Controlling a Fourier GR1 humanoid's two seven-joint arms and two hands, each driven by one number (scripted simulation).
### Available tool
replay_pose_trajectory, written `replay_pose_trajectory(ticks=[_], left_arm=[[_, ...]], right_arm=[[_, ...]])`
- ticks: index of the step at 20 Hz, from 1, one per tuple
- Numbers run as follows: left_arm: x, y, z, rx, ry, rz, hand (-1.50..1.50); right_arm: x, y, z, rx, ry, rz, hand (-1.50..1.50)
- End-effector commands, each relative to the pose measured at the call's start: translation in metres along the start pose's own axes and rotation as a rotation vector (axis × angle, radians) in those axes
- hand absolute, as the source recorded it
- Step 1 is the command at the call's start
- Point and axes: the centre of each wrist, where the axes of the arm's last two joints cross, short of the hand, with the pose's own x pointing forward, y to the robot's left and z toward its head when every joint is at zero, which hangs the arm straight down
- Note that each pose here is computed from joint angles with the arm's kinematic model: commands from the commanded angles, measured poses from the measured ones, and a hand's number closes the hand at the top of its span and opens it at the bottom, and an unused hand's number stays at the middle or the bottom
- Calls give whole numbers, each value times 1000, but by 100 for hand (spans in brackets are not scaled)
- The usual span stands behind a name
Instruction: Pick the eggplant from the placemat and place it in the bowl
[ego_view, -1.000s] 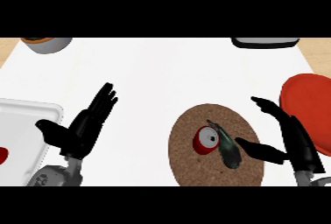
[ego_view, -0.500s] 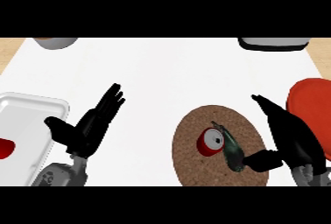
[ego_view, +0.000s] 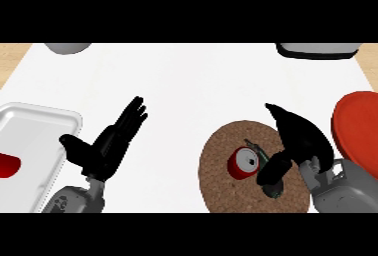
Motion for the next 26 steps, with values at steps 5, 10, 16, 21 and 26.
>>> replay_pose_trajectory(ticks=[5, 10, 16, 21, 26], left_arm=[[4, 2, -9, 21, 0, -1, 0], [1, 9, 3, 22, 5, 9, 0], [3, 14, -9, 25, -5, -4, 0], [-3, 13, -4, 11, -3, -8, 0], [-3, 18, 5, 25, -7, 9, 0]], right_arm=[[19, 9, -25, 113, 310, 118, -150], [11, 9, -45, 177, 388, 133, -150], [21, 24, -48, 230, 379, 187, -150], [33, 44, -57, 212, 393, 200, -150], [28, 52, -48, 223, 383, 200, -150]])
